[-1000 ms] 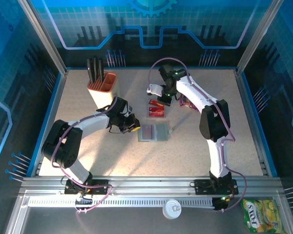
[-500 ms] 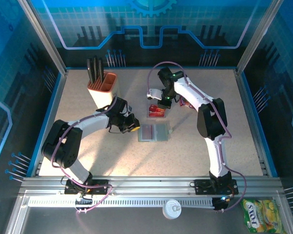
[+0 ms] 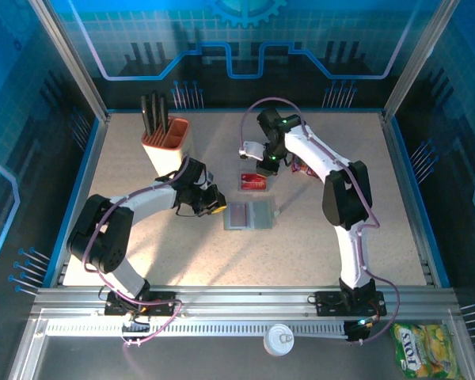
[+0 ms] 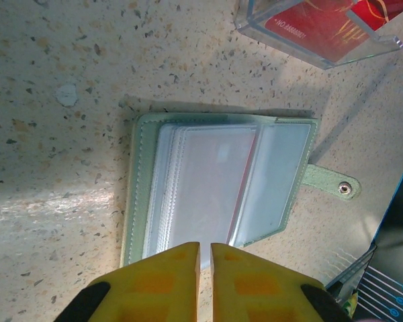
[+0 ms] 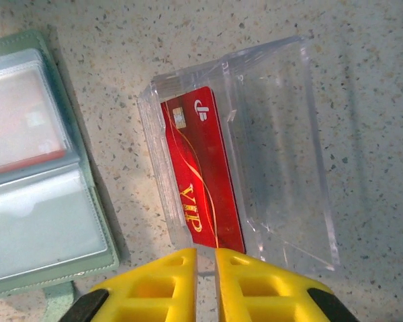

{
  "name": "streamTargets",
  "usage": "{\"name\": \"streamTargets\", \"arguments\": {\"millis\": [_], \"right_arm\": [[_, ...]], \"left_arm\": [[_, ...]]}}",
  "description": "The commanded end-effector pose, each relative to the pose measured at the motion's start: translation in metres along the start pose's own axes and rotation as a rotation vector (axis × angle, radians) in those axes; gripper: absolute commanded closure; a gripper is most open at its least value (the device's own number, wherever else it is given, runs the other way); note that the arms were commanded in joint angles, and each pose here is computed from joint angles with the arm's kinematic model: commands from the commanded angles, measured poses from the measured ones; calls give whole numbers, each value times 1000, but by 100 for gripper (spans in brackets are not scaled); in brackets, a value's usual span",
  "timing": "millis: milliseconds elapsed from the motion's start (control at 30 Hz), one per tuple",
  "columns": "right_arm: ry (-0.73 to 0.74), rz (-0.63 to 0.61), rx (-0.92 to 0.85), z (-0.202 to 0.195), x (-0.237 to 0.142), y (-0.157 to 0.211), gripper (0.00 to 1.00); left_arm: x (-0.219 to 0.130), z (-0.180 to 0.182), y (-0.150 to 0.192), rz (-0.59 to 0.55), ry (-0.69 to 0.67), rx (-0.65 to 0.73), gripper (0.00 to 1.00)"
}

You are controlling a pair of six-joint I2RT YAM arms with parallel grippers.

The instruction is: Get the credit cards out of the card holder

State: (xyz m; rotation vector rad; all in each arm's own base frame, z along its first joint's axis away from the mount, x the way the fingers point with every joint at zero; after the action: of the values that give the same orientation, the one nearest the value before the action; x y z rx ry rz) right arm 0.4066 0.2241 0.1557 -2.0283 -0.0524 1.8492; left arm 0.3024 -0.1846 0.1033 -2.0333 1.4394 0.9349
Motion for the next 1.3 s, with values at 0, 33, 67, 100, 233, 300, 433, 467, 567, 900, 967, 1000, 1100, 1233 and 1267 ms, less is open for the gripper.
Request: {"name": "streamTargets", "arguments": {"millis": [0, 33, 67, 100, 233, 300, 433, 467, 567, 900, 967, 1000, 1100, 1233, 1267], "right_arm": [[40, -81, 124, 3, -28, -12, 84], [38, -101, 161, 6, -31, -14, 84], [37, -121, 192, 8, -33, -16, 84], [39, -145, 227, 11, -36, -18, 84], [27, -221, 367, 24, -36, -23, 83], [17, -246, 435, 30, -34, -26, 81], [-18, -294, 564, 42, -25, -34, 79], [-28, -303, 589, 45, -23, -36, 79], [-53, -314, 661, 53, -17, -39, 78], [-103, -357, 746, 70, -12, -40, 75], [-106, -354, 747, 73, -11, -38, 75], [-108, -354, 747, 74, -10, -37, 75], [-115, -351, 748, 78, -9, -36, 74], [-123, -343, 769, 81, -7, -34, 74], [-125, -343, 774, 82, -7, -33, 74]], "left_arm": [[1, 0, -2, 17, 4, 26, 89], [2, 0, -3, 20, 1, 29, 89], [3, 0, -4, 23, 1, 31, 90], [5, 1, -4, 29, 0, 31, 91], [12, 1, -4, 53, 23, 23, 95], [15, 2, -2, 62, 32, 17, 96], [19, 6, 1, 74, 28, 8, 97], [20, 6, 3, 77, 27, 9, 98], [24, 13, 6, 94, 17, -5, 100], [30, 27, 13, 106, -28, -21, 100], [30, 30, 15, 109, -46, -21, 100], [31, 32, 16, 114, -56, -22, 100], [33, 34, 19, 123, -63, -27, 100], [37, 36, 20, 133, -74, -29, 100], [37, 38, 20, 132, -83, -27, 100]]}}
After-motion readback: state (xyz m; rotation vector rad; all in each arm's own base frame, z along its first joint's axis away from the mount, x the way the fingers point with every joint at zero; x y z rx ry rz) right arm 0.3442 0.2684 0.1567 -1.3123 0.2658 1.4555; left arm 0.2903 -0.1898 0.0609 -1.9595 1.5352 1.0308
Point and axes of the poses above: each hand's point on the last joint's axis, 136 mm out from that joint toward the fingers, its own x axis out along the fingers, its own z axis along the line the jaws close on, y = z × x, the point moved 5 cm from there along -x, back along the fingers, and after that the axes turned 1 degree about -x, right-handed, at the moved point
